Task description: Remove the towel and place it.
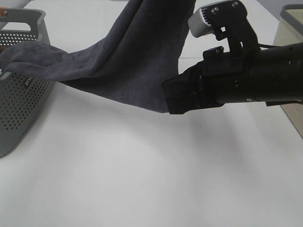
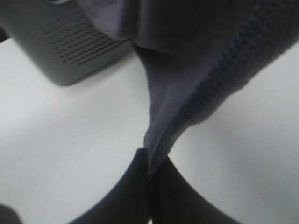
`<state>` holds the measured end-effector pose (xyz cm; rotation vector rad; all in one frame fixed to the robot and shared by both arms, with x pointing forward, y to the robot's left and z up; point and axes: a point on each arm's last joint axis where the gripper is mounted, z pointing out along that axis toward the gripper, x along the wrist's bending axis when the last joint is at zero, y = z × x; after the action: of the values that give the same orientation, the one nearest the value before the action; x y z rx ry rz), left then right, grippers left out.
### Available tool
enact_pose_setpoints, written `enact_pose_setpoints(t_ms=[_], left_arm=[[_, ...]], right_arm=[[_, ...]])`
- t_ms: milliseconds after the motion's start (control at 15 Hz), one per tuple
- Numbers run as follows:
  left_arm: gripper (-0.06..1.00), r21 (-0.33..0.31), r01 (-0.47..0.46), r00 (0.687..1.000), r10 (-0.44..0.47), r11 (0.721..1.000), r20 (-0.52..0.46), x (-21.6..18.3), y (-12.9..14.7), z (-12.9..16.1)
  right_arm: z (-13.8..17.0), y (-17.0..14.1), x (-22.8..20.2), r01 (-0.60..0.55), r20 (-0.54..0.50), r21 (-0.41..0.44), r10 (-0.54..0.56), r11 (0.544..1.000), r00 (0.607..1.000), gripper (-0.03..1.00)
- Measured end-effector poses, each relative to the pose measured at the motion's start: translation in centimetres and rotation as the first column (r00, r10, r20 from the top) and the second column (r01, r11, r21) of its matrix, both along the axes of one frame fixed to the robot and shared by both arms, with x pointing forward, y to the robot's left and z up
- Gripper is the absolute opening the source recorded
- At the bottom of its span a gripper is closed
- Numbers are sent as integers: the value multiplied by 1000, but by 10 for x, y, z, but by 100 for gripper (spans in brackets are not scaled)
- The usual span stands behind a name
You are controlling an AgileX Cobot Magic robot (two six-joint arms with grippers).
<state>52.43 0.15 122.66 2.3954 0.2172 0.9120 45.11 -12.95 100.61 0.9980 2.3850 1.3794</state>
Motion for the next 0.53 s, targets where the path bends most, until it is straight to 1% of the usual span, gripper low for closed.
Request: enact_pose_setpoints(t_ms=[67, 133, 200, 267, 333, 400, 467, 533], left_arm=[[0, 10, -7, 1000, 7, 1000, 10, 1, 1, 0], [0, 11, -8, 1000, 8, 1000, 10, 1, 1, 0], [0, 17, -8, 1000, 8, 1000, -2, 0, 1, -1], [0, 26, -8, 1000, 8, 1000, -20, 0, 1, -4], [0, 20, -3, 1000, 4, 1000, -26, 0, 0, -4], [0, 17, -2, 1000, 3, 1000, -22, 0, -1, -4], [0, 13, -2, 1000, 2, 1000, -17, 1, -1, -4], [0, 0, 2, 1000, -2, 1000, -3, 1, -2, -2]], right_arm=[[-1, 4, -7, -72, -44, 13, 72, 997, 996, 1], [-4, 5, -15, -133, -109, 6, 133, 991, 985, 1], [-7, 4, -20, -157, -187, -24, 150, 987, 971, 1], [-6, 3, -21, -153, -261, -62, 132, 986, 956, 1], [9, -1, -15, -99, -356, -165, 35, 981, 934, 1], [18, -5, -9, -27, -389, -245, -72, 969, 918, 1], [31, -11, -1, 64, -370, -327, -190, 943, 909, 1], [42, -18, 7, 148, -323, -391, -286, 908, 902, 1]])
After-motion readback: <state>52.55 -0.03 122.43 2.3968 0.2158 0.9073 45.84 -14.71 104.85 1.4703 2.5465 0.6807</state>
